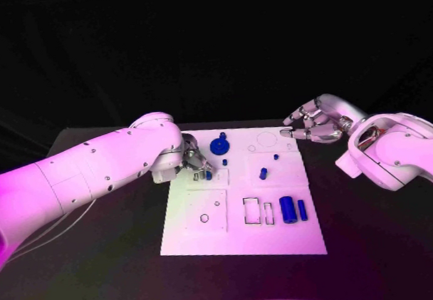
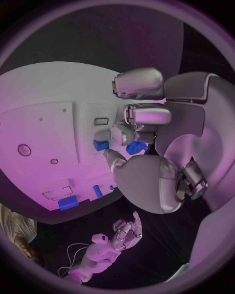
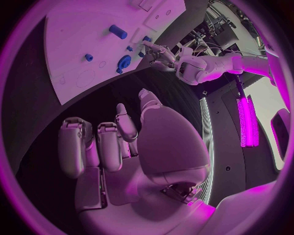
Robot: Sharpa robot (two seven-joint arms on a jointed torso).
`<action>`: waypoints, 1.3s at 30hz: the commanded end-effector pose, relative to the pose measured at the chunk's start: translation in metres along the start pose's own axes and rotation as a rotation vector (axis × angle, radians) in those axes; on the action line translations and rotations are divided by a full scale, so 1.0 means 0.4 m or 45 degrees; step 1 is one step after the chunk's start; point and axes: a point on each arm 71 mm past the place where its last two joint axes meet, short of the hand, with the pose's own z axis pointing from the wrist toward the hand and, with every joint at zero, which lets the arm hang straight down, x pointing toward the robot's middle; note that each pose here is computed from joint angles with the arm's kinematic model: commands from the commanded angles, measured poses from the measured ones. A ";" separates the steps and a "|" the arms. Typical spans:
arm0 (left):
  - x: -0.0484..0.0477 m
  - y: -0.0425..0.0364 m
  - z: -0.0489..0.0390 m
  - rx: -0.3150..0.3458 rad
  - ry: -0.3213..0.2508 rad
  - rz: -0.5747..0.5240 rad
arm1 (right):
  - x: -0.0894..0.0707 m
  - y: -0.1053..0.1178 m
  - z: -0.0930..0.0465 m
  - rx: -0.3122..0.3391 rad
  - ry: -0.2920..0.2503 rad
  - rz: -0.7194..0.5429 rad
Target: Assemble the parts on the task board
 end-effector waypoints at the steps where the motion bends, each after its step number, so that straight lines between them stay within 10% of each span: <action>1: 0.002 -0.004 -0.002 0.004 0.000 0.012 | 0.003 0.001 -0.001 -0.010 0.013 -0.006; 21: -0.017 0.019 -0.024 0.035 -0.064 -0.067 | 0.000 -0.001 0.000 -0.009 0.003 -0.006; 39: -0.163 0.060 -0.073 0.010 -0.254 -0.129 | 0.000 -0.003 0.003 -0.005 0.003 -0.007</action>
